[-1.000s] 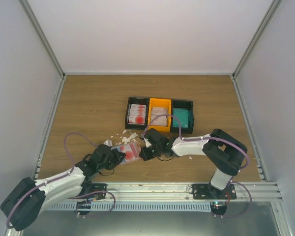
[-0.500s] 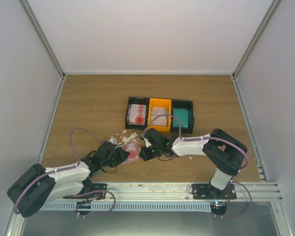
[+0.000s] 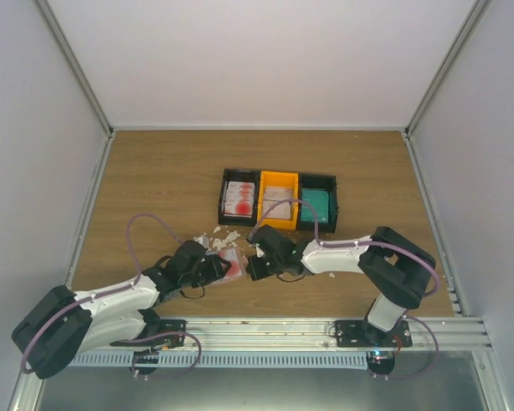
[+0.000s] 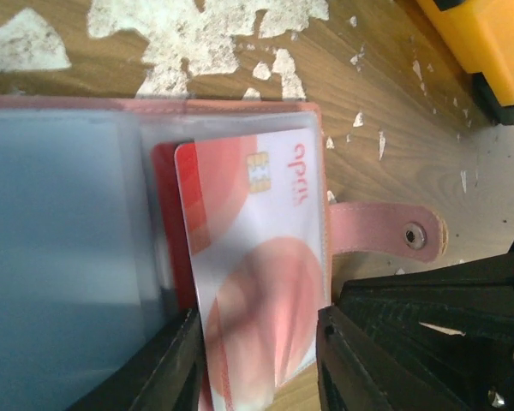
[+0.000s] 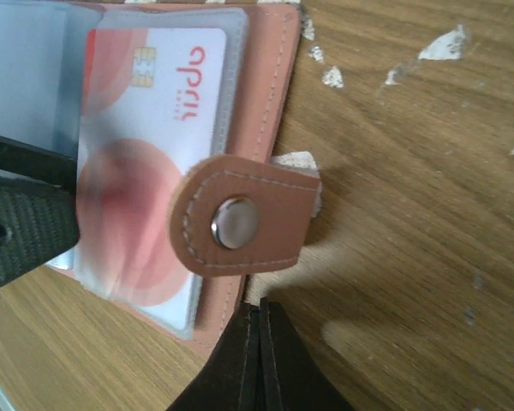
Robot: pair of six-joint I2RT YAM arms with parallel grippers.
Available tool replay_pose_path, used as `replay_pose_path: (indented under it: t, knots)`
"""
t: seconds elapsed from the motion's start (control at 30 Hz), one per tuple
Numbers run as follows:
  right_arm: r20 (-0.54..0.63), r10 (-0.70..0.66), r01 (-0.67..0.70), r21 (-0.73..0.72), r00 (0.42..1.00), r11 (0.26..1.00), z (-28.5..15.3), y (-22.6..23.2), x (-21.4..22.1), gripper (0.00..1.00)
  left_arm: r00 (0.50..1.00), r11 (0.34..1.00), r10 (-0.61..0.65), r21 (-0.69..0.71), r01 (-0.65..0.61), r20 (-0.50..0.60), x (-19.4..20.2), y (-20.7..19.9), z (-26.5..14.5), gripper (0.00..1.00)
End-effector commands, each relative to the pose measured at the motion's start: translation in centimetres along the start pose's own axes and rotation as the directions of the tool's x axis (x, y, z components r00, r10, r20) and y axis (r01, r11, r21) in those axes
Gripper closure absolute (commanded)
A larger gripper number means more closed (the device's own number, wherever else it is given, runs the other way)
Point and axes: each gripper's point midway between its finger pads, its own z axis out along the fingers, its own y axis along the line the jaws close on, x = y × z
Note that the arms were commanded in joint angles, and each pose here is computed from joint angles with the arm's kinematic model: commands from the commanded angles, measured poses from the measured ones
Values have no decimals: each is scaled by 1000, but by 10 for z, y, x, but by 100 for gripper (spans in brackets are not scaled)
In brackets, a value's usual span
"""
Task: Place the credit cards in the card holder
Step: Insert the credit card into the card holder, then move the card holder to the center of the board.
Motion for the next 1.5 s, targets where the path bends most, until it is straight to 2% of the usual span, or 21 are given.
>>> replay_pose_path:
  t: [0.0, 0.17, 0.33, 0.47, 0.63, 0.73, 0.8, 0.97, 1.13, 1.23, 1.33, 1.47]
  knots:
    - [-34, 45, -40, 140, 998, 989, -3, -32, 19, 99, 996, 988, 24, -148, -36, -83, 19, 32, -9, 56]
    - [-2, 55, -54, 162, 998, 985, -11, -34, 14, 100, 997, 981, 35, -190, -48, -72, 14, 33, -19, 45]
    - [36, 57, -62, 174, 998, 983, -21, -33, 6, 99, 996, 977, 76, -197, -84, -48, 2, 22, -27, 42]
    - [89, 49, -64, 171, 995, 983, -35, -28, -6, 91, 992, 970, 122, -207, -127, -38, -9, 12, -31, 37]
    - [133, 40, -64, 186, 990, 980, -50, -28, -18, 78, 988, 945, 157, -289, -151, -4, -29, 15, -43, 23]
    - [137, 39, -66, 193, 990, 979, -51, -29, -20, 73, 993, 918, 113, -386, -91, 35, -39, 33, -53, 7]
    - [136, 40, -66, 194, 990, 979, -51, -29, -19, 71, 995, 892, 79, -449, -44, 59, -42, 49, -59, 1]
    - [136, 41, -68, 201, 990, 977, -51, -31, -20, 70, 997, 858, -5, -511, 43, 77, -35, 76, -63, 1]
    - [149, 50, -82, 218, 988, 973, -55, -35, -22, 70, 998, 852, -26, -521, 56, 65, -31, 83, -60, 1]
    - [193, 70, -119, 258, 979, 959, -65, -45, -27, 71, 1000, 874, -26, -485, 31, 17, -24, 78, -52, 14]
    - [247, 90, -160, 281, 965, 946, -80, -56, -35, 71, 999, 897, -32, -441, 22, -17, -18, 72, -46, 32]
    - [288, 86, -173, 293, 954, 940, -98, -68, -50, 71, 998, 931, -29, -365, 4, -64, -12, 59, -37, 42]
